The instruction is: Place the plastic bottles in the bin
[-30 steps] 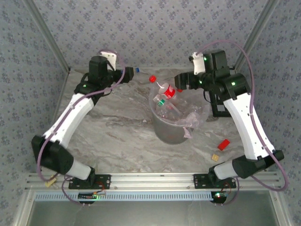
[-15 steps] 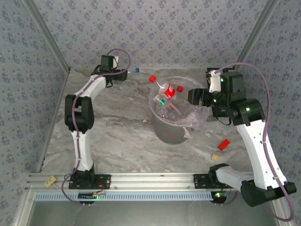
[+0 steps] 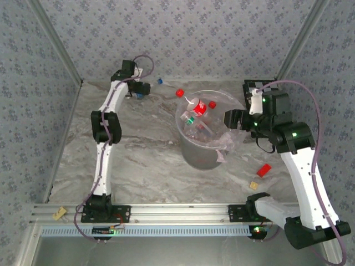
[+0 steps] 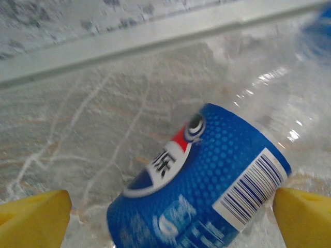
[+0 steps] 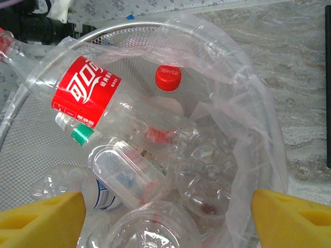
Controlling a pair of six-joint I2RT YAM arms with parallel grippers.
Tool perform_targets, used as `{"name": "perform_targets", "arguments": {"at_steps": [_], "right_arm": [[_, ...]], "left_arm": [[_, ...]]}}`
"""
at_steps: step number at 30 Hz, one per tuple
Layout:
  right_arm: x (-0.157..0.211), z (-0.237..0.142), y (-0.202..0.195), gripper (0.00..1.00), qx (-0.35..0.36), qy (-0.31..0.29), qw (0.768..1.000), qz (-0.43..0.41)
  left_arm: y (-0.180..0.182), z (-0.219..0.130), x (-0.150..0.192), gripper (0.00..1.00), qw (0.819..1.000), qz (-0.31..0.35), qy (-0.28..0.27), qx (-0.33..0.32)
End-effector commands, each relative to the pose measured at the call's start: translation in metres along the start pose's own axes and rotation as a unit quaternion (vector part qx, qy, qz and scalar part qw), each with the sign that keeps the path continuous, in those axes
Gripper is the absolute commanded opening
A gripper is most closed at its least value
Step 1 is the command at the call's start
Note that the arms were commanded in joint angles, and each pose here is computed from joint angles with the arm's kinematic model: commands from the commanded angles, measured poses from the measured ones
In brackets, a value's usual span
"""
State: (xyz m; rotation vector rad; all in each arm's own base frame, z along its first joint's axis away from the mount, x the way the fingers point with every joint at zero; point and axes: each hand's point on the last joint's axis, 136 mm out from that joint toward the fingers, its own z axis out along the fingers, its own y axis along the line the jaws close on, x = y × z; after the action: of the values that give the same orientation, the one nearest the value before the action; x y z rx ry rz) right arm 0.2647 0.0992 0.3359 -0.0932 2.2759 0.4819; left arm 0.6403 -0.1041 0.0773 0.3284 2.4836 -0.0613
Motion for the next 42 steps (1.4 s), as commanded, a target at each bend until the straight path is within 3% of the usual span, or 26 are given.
{"name": "perform_targets", "arguments": {"at_steps": [1, 4, 10, 12, 19, 25, 29, 33, 37, 42], "right_arm": [[0.003, 0.000, -0.005, 0.85, 0.010, 0.003, 1.000, 0.011], [0.000, 0.002, -0.003, 0.85, 0.005, -0.002, 1.000, 0.011], [0.003, 0.003, -0.004, 0.84, 0.005, -0.001, 1.000, 0.016], [0.004, 0.001, -0.005, 0.84, 0.007, 0.000, 1.000, 0.016], [-0.010, -0.010, 0.006, 0.84, -0.015, -0.024, 0.999, 0.015], [-0.044, -0.016, 0.045, 0.81, -0.101, -0.060, 0.993, 0.019], [-0.064, -0.019, 0.096, 0.76, -0.191, -0.075, 0.979, -0.006], [-0.074, -0.016, 0.156, 0.75, -0.271, -0.074, 0.958, -0.062], [-0.073, -0.005, 0.207, 0.81, -0.318, -0.057, 0.939, -0.122], [-0.070, 0.009, 0.242, 0.90, -0.333, -0.041, 0.928, -0.164]], "left_arm": [[-0.014, -0.006, 0.029, 1.00, 0.997, 0.032, 0.055, 0.040], [-0.020, -0.007, 0.045, 0.95, 0.994, 0.036, 0.084, 0.058], [-0.026, -0.021, 0.058, 0.65, 0.993, 0.013, 0.091, 0.070], [-0.033, -0.030, 0.056, 0.55, 0.994, 0.004, 0.070, 0.083], [-0.026, -0.085, 0.040, 0.41, 0.996, -0.045, -0.021, 0.080], [-0.017, -0.189, 0.027, 0.41, 0.985, -0.098, -0.132, 0.051], [-0.036, -0.278, 0.041, 0.40, 0.958, -0.142, -0.239, 0.076], [-0.095, -0.356, 0.052, 0.38, 0.917, -0.161, -0.318, 0.181], [-0.155, -0.420, 0.054, 0.37, 0.874, -0.160, -0.361, 0.283], [-0.201, -0.460, 0.060, 0.38, 0.839, -0.143, -0.380, 0.361]]}}
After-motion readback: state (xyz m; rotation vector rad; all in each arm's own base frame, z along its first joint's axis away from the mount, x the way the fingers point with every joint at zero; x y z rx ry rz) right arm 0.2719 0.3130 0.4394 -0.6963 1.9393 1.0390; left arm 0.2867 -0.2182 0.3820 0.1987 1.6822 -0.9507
